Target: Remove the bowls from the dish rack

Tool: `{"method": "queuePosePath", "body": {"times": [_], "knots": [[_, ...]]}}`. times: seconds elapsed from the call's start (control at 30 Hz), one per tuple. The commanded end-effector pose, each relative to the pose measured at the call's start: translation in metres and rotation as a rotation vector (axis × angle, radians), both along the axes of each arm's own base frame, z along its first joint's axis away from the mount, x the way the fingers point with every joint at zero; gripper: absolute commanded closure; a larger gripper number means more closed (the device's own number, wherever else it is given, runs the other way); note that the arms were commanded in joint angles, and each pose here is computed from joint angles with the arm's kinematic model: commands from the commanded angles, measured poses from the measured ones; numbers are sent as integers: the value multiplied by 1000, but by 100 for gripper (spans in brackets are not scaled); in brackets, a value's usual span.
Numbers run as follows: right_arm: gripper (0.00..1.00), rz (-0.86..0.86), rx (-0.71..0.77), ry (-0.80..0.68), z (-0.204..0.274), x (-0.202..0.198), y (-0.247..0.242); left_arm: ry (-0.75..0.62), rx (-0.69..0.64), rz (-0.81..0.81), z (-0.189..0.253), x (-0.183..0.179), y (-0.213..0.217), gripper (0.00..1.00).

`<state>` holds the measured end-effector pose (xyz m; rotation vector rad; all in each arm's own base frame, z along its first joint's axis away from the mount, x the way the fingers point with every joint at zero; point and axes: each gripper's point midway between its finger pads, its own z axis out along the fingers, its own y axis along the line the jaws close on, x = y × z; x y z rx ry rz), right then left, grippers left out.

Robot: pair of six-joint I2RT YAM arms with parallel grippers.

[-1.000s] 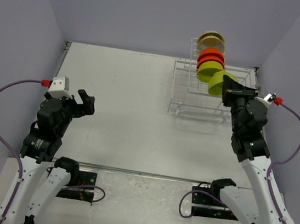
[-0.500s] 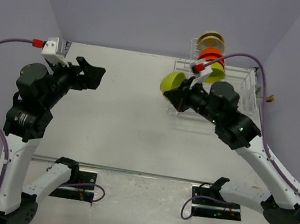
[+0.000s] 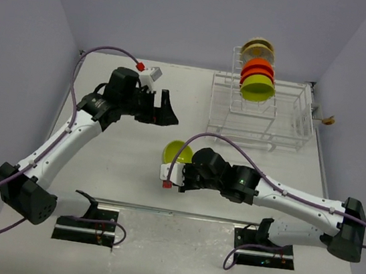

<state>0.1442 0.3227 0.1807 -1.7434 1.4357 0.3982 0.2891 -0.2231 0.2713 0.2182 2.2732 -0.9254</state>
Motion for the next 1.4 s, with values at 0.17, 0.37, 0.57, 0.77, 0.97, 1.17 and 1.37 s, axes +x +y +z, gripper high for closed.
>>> {"method": "queuePosePath", "body": {"times": [0.17, 0.37, 0.57, 0.77, 0.97, 1.17, 1.37], "knots": [[100, 178, 0, -185, 25, 9, 22, 20, 61, -84, -28, -31, -19, 1], [100, 149, -22, -186, 24, 25, 27, -1, 203, -23, -45, -30, -11, 9], [100, 139, -6, -212, 36, 29, 30, 11, 361, 51, -76, -28, 10, 28], [100, 96, -64, -219, 23, 40, 27, 1, 415, 56, -85, -25, 12, 68], [100, 15, -131, -197, 14, 54, 24, -7, 485, 93, -88, -18, 17, 100], [100, -43, -137, -139, 8, 55, 23, -26, 491, 135, -85, -10, 17, 100], [1, -160, -101, -74, 8, 55, 12, -98, 419, 281, -66, 8, 23, 100]]}}
